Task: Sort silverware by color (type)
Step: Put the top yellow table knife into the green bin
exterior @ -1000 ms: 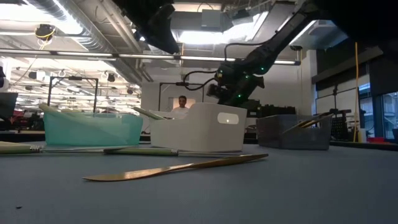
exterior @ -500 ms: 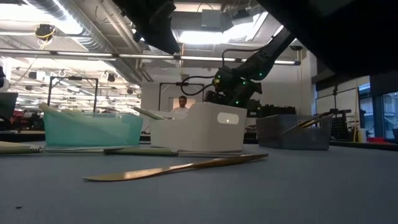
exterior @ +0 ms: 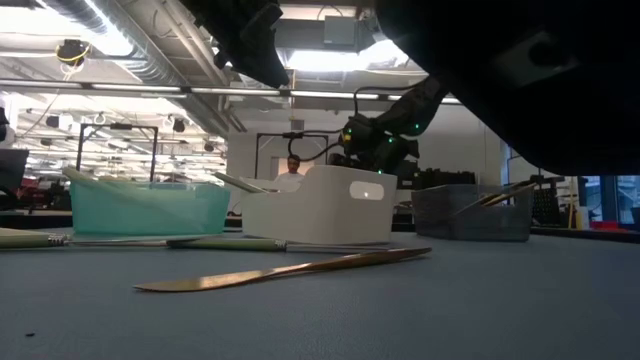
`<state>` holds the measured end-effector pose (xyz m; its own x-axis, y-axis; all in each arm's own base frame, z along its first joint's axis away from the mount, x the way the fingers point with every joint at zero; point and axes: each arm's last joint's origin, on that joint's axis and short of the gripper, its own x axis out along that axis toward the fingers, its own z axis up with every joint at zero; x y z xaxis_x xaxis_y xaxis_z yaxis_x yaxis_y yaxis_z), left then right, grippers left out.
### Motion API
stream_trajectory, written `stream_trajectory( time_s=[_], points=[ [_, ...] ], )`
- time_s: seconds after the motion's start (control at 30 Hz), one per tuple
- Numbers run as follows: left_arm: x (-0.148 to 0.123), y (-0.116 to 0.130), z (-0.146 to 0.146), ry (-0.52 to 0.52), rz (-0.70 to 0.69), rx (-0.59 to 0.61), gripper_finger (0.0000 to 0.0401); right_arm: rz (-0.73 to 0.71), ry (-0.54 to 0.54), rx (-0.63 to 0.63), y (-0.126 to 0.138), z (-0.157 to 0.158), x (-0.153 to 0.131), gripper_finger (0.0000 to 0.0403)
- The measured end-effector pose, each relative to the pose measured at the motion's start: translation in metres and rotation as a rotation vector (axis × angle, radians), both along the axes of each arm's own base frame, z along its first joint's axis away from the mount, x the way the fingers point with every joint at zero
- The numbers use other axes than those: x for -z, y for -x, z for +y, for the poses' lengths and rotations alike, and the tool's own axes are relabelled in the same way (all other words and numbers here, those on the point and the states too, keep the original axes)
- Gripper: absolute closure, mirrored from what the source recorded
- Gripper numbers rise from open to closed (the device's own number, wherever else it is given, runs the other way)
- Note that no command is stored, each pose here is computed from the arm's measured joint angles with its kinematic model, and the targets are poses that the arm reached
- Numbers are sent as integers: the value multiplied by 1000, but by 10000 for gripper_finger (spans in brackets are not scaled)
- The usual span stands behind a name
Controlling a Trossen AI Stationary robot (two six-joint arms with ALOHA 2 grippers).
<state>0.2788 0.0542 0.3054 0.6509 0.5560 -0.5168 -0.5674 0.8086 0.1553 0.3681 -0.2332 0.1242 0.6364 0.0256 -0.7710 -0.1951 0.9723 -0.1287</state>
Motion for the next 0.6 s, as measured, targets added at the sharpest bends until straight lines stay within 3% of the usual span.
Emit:
stream_trajectory(
  time_s=[0.23,0.6],
  points=[
    [0,0,0,0,0,0,264,6,15,9,-1,-1,-3,259],
    [0,0,0,0,0,-1,264,0,41,41,-3,-3,-2,329]
  ],
)
